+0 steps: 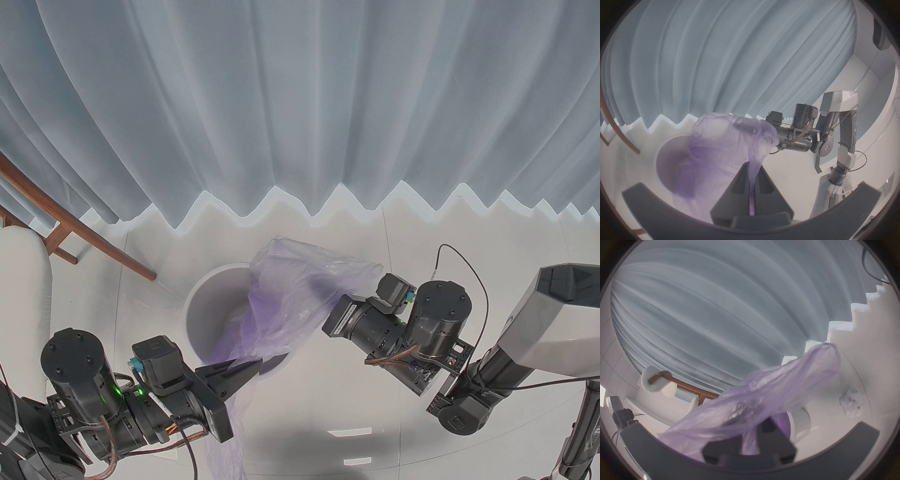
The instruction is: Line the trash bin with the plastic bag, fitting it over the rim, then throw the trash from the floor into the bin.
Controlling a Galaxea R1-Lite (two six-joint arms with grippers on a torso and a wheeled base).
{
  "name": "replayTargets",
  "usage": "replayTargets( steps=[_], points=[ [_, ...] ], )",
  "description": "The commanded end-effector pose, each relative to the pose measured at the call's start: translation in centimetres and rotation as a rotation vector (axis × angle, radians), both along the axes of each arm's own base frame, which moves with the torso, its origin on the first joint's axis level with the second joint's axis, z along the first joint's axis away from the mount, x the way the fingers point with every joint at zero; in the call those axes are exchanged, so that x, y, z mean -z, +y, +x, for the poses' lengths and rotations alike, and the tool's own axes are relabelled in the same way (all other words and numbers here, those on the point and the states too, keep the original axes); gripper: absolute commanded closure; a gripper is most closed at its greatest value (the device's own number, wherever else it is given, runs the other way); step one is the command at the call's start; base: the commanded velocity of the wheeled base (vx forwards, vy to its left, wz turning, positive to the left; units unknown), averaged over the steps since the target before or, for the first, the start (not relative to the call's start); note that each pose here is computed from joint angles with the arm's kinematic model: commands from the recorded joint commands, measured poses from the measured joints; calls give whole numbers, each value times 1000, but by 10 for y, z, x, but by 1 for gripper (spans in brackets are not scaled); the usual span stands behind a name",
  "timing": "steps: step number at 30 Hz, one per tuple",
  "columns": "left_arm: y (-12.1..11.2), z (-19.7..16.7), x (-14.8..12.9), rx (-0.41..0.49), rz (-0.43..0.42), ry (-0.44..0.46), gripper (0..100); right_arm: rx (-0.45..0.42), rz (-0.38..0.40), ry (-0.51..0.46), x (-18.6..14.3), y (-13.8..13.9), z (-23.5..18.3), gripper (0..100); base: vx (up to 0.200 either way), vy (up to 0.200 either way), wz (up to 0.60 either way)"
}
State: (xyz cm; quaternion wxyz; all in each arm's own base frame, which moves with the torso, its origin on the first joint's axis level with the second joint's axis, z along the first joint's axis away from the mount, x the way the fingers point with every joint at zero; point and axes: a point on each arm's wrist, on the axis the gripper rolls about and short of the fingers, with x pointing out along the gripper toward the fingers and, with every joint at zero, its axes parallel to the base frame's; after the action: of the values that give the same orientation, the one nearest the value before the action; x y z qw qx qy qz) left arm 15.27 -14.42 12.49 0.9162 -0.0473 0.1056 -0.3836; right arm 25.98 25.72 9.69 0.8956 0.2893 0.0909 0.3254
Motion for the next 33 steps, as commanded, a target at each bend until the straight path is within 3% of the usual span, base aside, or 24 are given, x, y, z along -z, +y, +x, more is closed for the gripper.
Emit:
replayTargets(
  steps=[1,7,8,17,33],
  points=[
    [-3,-5,0,27,-1,4,100,0,-11,-2,4,1,1,100,0,0,0],
    [-4,-5,0,30,-2,2,100,1,-33,-14,7,1,1,100,0,0,0],
    [-3,-6,0,30,-3,0,0,1,-34,-15,7,1,1,100,0,0,0],
    [-1,-1,-5,-4,-47,16,0,1,-37,-25,8,1,1,100,0,0,0],
    [10,5,18,-65,35,92,0,2,-60,-38,8,0,0,100,0,0,0]
  ],
)
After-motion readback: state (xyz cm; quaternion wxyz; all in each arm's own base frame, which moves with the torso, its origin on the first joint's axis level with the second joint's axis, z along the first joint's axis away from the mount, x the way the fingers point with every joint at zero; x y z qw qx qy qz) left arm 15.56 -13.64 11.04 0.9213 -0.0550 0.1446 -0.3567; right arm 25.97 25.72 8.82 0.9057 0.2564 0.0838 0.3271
